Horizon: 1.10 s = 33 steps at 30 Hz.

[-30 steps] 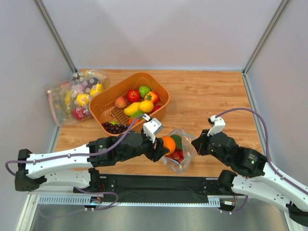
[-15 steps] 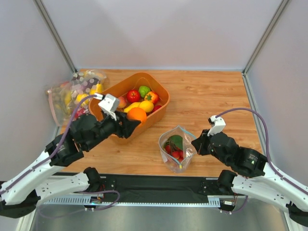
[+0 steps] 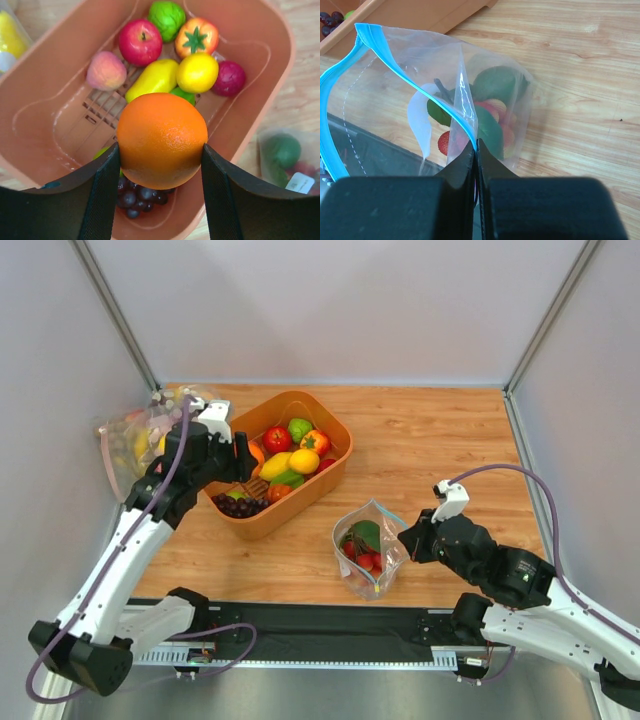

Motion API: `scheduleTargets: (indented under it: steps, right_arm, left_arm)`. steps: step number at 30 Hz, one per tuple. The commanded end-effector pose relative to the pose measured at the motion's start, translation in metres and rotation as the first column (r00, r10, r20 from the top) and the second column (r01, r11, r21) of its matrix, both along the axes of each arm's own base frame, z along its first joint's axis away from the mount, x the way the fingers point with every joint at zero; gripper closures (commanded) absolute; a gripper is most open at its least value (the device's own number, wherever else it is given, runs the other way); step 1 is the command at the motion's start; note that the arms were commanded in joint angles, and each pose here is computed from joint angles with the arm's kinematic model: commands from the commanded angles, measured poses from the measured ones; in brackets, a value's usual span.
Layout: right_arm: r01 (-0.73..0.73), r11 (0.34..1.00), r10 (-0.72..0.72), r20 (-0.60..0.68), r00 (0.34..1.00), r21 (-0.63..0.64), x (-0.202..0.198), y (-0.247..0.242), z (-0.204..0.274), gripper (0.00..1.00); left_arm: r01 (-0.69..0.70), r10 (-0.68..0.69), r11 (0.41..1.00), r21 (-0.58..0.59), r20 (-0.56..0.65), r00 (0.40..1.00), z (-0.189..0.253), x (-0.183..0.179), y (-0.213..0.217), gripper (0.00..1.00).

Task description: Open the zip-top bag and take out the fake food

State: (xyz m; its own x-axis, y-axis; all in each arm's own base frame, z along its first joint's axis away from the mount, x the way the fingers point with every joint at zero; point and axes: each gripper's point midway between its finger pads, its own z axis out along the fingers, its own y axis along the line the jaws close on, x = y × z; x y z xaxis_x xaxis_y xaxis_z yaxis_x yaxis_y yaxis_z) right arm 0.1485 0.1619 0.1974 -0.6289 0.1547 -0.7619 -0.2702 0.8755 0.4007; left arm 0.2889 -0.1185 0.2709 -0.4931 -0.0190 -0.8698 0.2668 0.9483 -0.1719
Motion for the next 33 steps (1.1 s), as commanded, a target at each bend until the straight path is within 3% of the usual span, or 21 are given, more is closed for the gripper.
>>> scheduleTargets:
  steps: [1, 4, 5, 6, 9, 11, 19, 24, 26, 30, 33]
  right_arm:
    - [0.013, 1.0, -0.013, 0.007, 1.0, 0.021, 0.0, -0.001, 0.004, 1.0]
    - [0.014, 1.0, -0.014, 0.006, 1.0, 0.022, 0.001, 0.0, 0.003, 1.0]
    - [0.015, 1.0, -0.015, 0.008, 1.0, 0.023, 0.001, 0.0, 0.003, 1.0]
    - [0.014, 1.0, -0.014, 0.008, 1.0, 0.025, 0.002, 0.001, 0.003, 1.0]
    - [0.004, 1.0, -0.004, 0.001, 1.0, 0.016, 0.002, 0.005, 0.002, 1.0]
    - [0.002, 1.0, -0.002, 0.0, 1.0, 0.014, 0.003, 0.006, 0.002, 1.0]
    - [-0.005, 1.0, 0.005, -0.003, 1.0, 0.019, 0.003, 0.01, 0.0, 1.0]
    - [-0.013, 0.999, 0.013, -0.007, 1.0, 0.033, 0.002, 0.013, 0.001, 1.0]
    - [-0.015, 0.999, 0.016, -0.006, 1.0, 0.037, 0.002, 0.014, 0.001, 1.0]
    - [-0.021, 0.999, 0.021, -0.011, 1.0, 0.039, 0.001, 0.015, 0.001, 1.0]
    - [-0.028, 0.999, 0.029, -0.012, 1.0, 0.043, 0.0, 0.016, 0.002, 1.0]
  left_arm:
    - [0.071, -0.071, 0.997, 0.003, 0.013, 0.997, -0.001, 0.008, -0.01, 0.62]
    - [0.038, -0.038, 0.999, 0.023, -0.01, 0.999, -0.013, 0.012, -0.005, 0.51]
    - [0.024, -0.024, 0.999, 0.03, -0.015, 1.0, -0.017, 0.012, -0.002, 0.35]
    - [0.023, -0.022, 0.999, 0.029, -0.019, 1.0, -0.019, 0.012, -0.002, 0.26]
    - [0.012, -0.012, 0.999, 0.029, -0.011, 1.0, -0.022, 0.01, 0.001, 0.07]
    - [0.007, -0.007, 0.999, 0.037, -0.01, 1.0, -0.026, 0.01, 0.003, 0.01]
    - [0.019, -0.019, 1.0, 0.018, -0.02, 1.0, -0.033, 0.009, -0.001, 0.02]
    - [0.101, -0.101, 0.995, -0.015, -0.004, 0.995, -0.029, 0.0, -0.016, 0.06]
    - [0.12, -0.12, 0.993, 0.021, 0.021, 0.993, -0.025, -0.004, -0.019, 0.07]
    - [0.225, -0.232, 0.972, 0.072, 0.099, 0.968, 0.002, -0.034, -0.049, 0.07]
    - [0.273, -0.276, 0.961, 0.044, 0.14, 0.951, 0.03, -0.057, -0.064, 0.08]
